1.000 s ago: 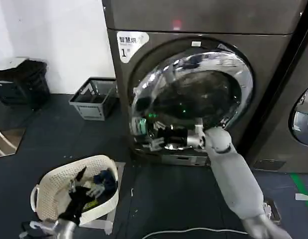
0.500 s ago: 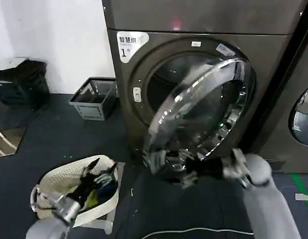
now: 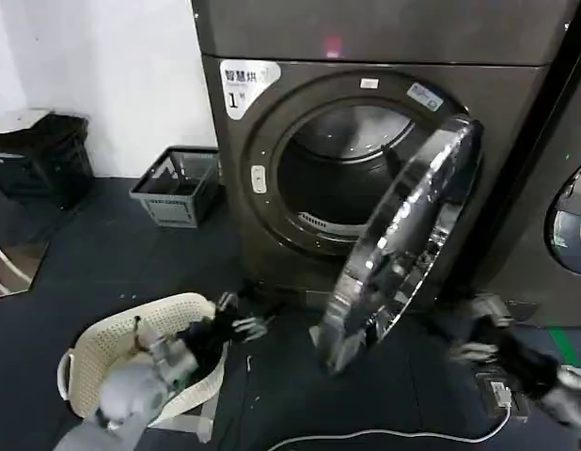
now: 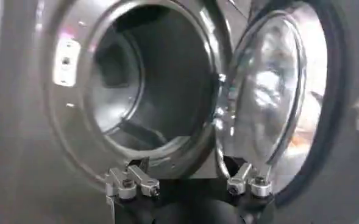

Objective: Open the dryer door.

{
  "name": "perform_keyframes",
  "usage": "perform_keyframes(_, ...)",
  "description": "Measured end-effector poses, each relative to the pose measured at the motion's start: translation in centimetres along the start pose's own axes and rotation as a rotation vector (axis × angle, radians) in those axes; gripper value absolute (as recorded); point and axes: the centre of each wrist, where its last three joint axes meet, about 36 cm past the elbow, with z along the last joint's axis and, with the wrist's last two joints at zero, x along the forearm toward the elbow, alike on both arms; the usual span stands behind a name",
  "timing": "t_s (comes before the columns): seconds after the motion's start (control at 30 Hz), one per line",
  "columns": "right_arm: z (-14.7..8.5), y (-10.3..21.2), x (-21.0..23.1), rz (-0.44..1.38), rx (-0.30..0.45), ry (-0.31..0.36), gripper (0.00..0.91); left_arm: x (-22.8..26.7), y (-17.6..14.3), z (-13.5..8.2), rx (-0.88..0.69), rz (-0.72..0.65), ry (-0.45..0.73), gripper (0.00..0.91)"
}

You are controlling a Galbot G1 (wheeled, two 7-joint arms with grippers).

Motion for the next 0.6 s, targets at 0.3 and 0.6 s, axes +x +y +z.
perform_keyframes(0.3,-4.4,-1.8,4.3,0.625,0.047,-0.038,0.907,-7.3,-1.2,-1.1,-0.02,0.241,-0.017,0.907)
perform_keyframes(0.6,-9.9,-5.7,8.8,1.108,0.31,0.045,0.907,-12.8,-4.2,-1.2,-0.036,0.446,0.005,0.907)
